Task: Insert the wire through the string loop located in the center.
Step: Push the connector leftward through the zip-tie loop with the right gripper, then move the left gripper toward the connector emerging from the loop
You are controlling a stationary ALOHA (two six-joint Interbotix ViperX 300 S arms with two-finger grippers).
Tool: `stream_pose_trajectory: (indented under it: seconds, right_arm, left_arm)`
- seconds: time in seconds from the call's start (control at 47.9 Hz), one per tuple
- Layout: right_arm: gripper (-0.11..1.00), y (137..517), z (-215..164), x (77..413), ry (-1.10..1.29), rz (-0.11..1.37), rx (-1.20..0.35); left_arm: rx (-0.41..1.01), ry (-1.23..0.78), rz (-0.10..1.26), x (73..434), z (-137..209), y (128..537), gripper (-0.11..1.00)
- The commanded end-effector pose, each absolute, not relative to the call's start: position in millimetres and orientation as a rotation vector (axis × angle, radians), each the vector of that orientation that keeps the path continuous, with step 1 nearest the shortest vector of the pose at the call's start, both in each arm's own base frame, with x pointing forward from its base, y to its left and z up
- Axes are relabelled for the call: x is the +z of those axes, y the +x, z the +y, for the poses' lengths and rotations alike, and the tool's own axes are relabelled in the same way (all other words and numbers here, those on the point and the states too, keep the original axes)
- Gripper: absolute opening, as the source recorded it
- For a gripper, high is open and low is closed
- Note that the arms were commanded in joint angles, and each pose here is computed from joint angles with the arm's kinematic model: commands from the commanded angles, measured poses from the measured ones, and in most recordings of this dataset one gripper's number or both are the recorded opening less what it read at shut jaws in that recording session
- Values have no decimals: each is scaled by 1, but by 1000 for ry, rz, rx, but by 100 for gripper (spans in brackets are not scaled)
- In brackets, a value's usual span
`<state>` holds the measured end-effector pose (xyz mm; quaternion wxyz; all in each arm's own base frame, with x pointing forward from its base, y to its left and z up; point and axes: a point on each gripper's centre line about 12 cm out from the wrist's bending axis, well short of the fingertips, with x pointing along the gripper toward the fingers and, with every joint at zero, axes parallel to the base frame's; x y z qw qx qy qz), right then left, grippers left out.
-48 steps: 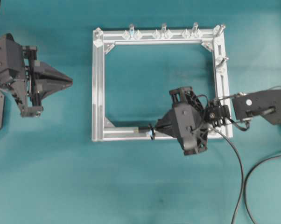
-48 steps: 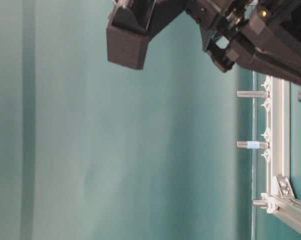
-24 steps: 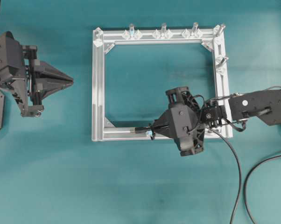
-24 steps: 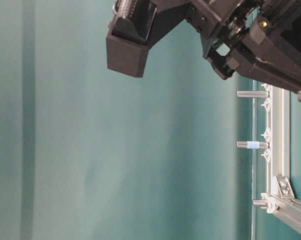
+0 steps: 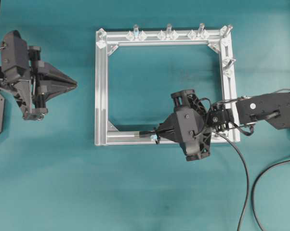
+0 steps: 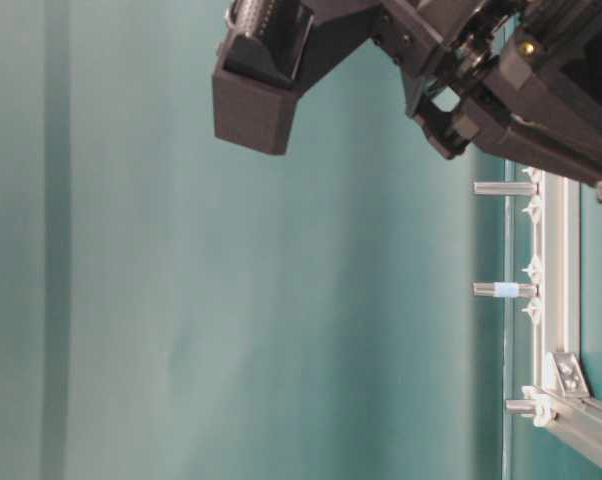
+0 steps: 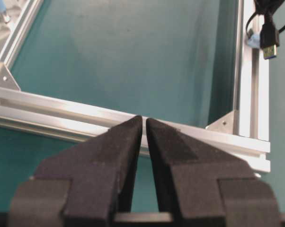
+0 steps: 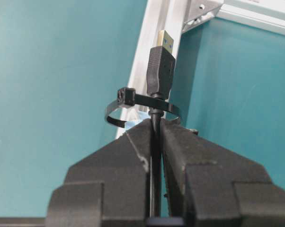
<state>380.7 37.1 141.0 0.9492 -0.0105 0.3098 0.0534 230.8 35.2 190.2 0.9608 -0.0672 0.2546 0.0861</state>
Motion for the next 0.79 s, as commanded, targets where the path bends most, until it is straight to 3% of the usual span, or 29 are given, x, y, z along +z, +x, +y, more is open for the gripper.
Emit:
stream_pose_trajectory:
  seconds: [0.0,0.313,0.501,0.626,0.772]
  right_arm:
    - [7,387,37,153,-21,587,109]
    - [7,387,37,154,-20,586,109]
    - [7,388,37,153,-21,587,109]
    - [7,388,37,154,-20,584,109]
    - [7,389,37,156,-20,580,109]
  left_arm:
    - [165,-138,504,201,34,238,17]
    - [104,-123,569,204,20,256,17]
    - [79,-117,636,188,14,268,19]
    - [78,-118,664,183,13,280,37]
    - [75,-109,677,184,14,299,78]
